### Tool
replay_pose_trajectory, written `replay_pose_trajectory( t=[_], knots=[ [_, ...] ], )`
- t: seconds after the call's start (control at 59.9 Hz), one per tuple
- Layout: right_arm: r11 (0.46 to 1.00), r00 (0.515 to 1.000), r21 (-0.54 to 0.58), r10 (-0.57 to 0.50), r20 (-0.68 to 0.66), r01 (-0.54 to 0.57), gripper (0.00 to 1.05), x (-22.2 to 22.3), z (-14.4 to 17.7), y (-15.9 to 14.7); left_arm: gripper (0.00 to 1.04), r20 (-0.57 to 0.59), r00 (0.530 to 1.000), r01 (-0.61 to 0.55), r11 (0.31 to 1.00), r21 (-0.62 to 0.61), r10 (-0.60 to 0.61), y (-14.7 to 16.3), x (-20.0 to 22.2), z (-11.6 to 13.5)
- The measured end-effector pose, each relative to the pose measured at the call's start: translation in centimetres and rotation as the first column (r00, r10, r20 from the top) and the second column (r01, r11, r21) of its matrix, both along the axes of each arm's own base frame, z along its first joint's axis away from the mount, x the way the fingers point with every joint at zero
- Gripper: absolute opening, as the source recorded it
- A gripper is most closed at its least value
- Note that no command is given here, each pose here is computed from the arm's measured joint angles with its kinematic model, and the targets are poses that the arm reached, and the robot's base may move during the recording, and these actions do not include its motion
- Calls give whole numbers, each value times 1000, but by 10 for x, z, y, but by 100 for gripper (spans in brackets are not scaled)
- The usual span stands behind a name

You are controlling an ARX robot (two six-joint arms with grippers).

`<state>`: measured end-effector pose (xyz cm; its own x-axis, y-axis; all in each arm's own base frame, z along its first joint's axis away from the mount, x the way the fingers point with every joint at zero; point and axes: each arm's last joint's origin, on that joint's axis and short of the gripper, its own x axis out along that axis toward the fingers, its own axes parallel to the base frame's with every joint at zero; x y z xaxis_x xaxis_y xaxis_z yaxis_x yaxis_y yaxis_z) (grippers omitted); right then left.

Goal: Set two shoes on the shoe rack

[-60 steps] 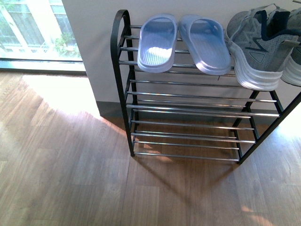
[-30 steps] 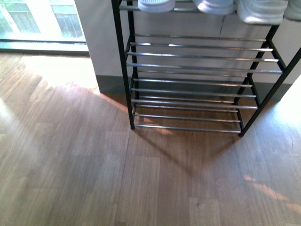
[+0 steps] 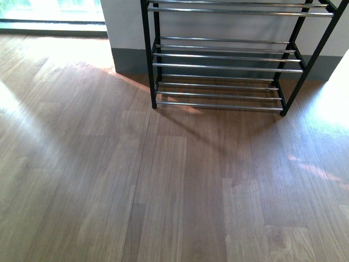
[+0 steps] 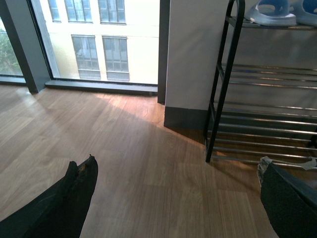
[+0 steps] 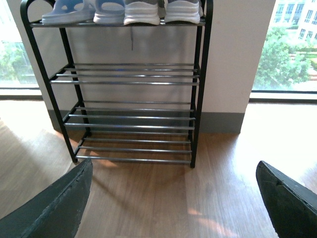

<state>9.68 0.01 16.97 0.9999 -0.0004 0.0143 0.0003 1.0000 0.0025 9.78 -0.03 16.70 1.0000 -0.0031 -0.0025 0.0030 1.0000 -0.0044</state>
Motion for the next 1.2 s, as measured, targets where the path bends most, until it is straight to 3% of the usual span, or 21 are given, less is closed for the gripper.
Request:
replay_pose_trajectory(
  t=[1.201],
  knots=[
    [1000,1000,0,-1,0,1,96,0,0,0,95,1,1000,0,1000,0,0,0,0,0]
  ],
)
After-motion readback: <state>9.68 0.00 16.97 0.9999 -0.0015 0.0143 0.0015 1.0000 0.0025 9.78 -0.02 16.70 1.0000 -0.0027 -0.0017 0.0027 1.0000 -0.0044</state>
